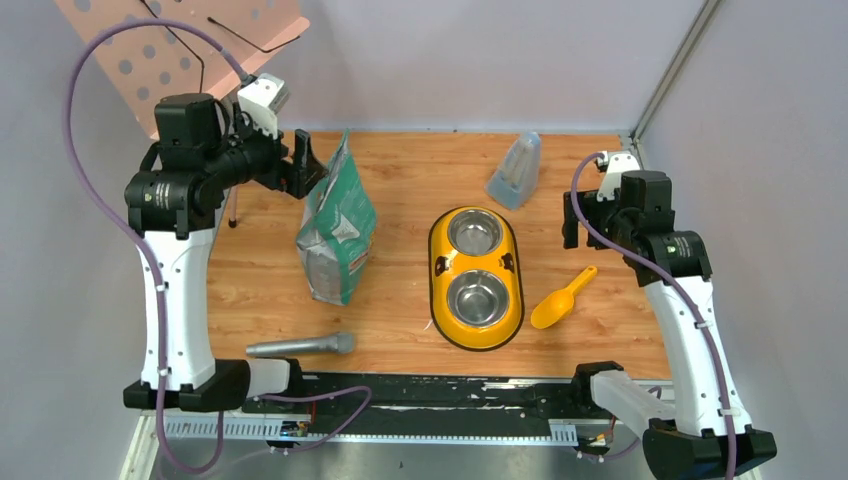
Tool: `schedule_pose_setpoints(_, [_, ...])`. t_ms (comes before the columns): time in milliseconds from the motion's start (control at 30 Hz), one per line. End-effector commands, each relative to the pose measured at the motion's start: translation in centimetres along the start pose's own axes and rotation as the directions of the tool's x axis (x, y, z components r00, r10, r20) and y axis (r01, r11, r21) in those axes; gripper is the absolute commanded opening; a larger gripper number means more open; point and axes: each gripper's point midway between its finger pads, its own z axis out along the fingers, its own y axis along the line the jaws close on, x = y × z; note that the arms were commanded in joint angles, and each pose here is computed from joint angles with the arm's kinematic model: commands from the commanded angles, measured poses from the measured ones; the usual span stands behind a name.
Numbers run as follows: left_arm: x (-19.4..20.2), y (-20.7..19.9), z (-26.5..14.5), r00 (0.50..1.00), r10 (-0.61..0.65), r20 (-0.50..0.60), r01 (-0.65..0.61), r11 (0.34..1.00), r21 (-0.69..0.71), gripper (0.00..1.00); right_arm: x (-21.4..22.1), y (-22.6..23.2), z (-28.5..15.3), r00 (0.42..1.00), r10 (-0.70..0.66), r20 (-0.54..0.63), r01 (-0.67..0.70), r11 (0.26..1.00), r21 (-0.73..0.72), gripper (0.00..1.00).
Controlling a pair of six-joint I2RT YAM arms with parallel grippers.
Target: Serve the pet food
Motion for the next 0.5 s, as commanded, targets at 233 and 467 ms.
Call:
schedule_pose_setpoints(233, [3.3,-2.0,-0.7,0.990,-0.009,-0.137,0.025,0.993,0.114,0.91,-5.2,5.5,-0.4,0.998,-0.002,0.062,0.021,0.947,-0.320,0.94])
schedule_pose_setpoints(467, [4.2,-0.1,-0.7,0.990,-0.014,-0.138,0.013,1.000,-0.010,0.91,-10.1,9.9,-4.1,0.990,0.047,0.136,0.040,0.817,-0.575,0.92])
